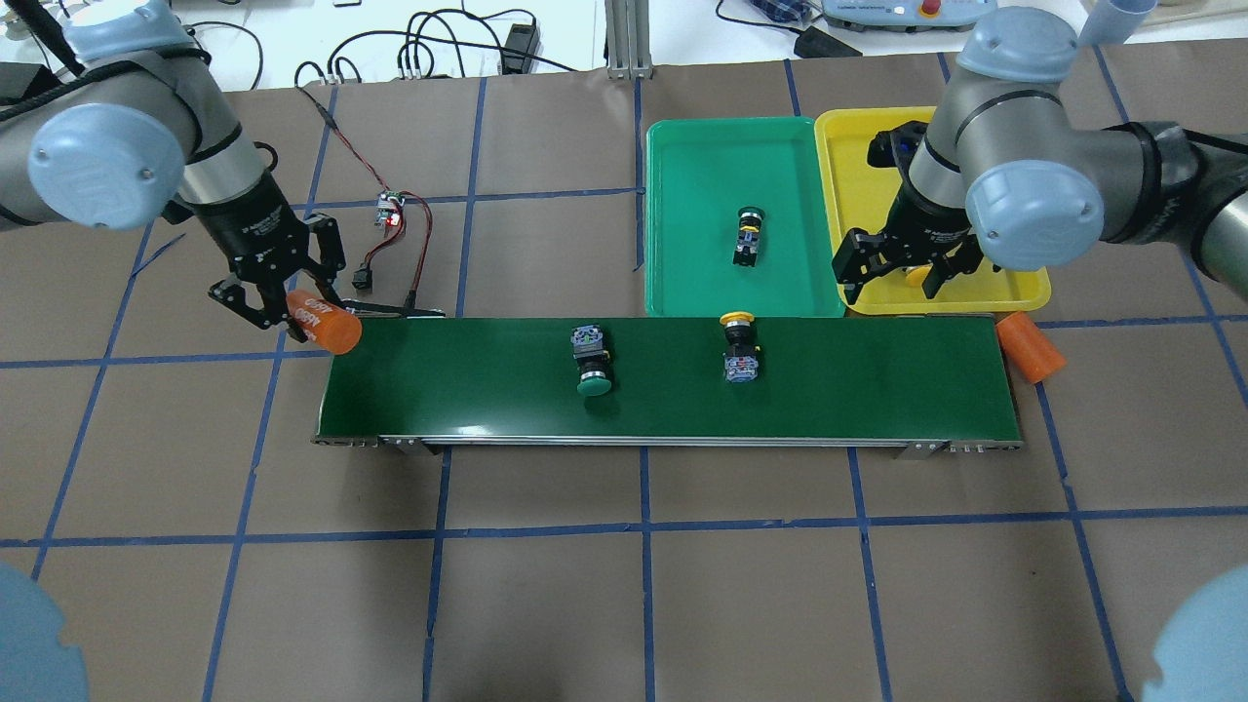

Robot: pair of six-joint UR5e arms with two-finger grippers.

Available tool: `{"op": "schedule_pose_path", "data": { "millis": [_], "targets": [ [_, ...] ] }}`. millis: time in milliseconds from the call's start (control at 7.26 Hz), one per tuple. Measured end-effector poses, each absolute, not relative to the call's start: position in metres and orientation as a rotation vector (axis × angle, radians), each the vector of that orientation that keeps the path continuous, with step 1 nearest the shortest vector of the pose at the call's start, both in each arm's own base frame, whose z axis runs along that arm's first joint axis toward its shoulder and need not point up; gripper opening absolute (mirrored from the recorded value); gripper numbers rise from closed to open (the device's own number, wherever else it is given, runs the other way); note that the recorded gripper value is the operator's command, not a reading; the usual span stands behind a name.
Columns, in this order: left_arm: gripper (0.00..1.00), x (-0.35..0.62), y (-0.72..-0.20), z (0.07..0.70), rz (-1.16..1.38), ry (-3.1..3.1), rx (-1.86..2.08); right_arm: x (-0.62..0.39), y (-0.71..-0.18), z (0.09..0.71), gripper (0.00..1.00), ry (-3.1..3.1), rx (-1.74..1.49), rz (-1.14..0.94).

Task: Sort buttons by color to trays
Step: 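Release the yellow button in the yellow tray while left carries cylinder to belt, then grasp another yellow button on the belt with right while left places cylinder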

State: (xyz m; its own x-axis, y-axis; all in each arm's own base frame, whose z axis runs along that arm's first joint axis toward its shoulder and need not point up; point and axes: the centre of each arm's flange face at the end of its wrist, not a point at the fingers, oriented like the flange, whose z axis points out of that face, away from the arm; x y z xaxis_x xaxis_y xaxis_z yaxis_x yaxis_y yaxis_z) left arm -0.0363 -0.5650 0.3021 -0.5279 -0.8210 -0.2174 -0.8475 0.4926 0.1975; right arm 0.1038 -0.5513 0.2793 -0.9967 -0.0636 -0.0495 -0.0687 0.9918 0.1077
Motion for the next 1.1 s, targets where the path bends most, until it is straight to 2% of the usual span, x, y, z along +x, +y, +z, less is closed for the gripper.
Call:
{"op": "schedule_pose_path", "data": {
  "millis": [138,276,413,551,689,827,965,1103],
  "targets": [
    [0.03,-0.063,-0.56,0.29,0.414,2.567,-1.548,0.136,-0.536,0.284,0.96,3.094,-0.104,0.162],
    [0.29,-0.086,-0.558,0.281,0.393,2.512,-1.605,0.165,-0.524,0.287,0.96,3.101,-0.088,0.152],
    [0.59,-0.099,-0.559,0.274,0.357,2.495,-1.635,0.187,-0.517,0.288,0.95,3.106,-0.061,0.14],
    [0.8,-0.104,-0.563,0.269,0.328,2.491,-1.65,0.205,-0.511,0.287,0.93,3.114,-0.05,0.119],
    [0.92,-0.105,-0.565,0.264,0.318,2.49,-1.652,0.216,-0.507,0.282,0.85,3.123,-0.056,0.103],
    [0.99,-0.106,-0.565,0.262,0.317,2.494,-1.645,0.22,-0.501,0.273,0.76,3.135,-0.066,0.099],
    [1.0,-0.107,-0.564,0.266,0.308,2.508,-1.63,0.219,-0.494,0.261,0.56,3.152,-0.082,0.09],
    [1.0,-0.105,-0.563,0.279,0.275,2.54,-1.582,0.218,-0.489,0.252,0.27,3.163,-0.107,0.068]
  ]
}}
